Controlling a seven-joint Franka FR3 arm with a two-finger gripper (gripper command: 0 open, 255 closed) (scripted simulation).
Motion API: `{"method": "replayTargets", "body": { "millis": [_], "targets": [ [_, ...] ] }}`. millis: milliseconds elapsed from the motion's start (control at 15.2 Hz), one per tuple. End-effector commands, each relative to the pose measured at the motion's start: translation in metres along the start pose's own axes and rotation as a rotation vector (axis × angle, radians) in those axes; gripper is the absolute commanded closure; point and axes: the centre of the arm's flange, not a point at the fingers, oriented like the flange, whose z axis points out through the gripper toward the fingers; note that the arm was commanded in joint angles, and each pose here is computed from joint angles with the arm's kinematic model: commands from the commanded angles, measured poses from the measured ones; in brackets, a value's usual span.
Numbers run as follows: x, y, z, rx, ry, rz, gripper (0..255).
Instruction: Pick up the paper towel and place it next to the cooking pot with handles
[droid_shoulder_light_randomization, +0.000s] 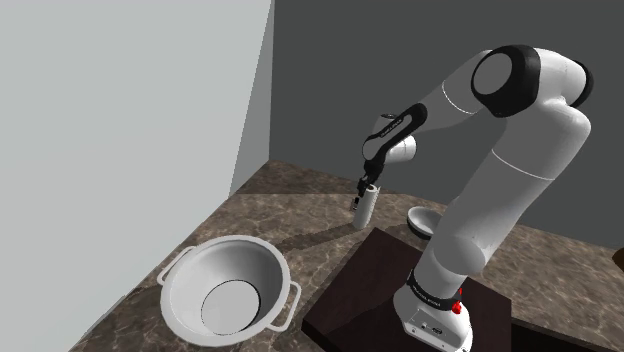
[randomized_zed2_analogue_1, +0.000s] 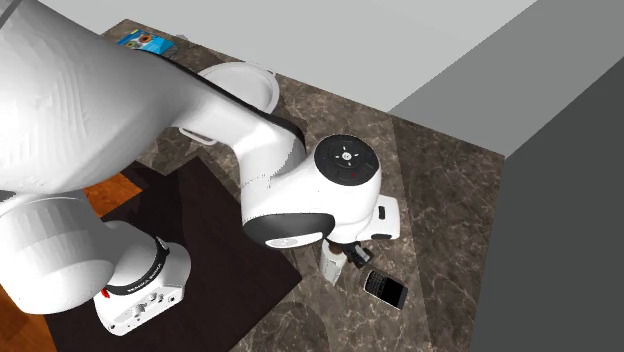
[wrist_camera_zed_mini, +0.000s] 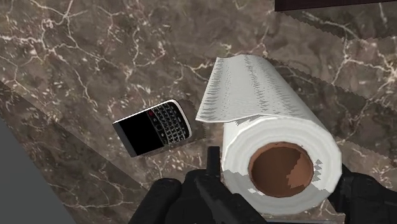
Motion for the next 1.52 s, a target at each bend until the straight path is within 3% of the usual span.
{"method": "replayTargets", "body": {
  "millis": [0,528,1452],
  "targets": [
    [0.000,0.000,0.000,0.000,-0.001,0.000,255],
    [0.000,0.000,0.000,0.000,-0.001,0.000,255],
    [0.004,0.004,-0.073,0.000,-0.001,0.000,255]
  ]
}}
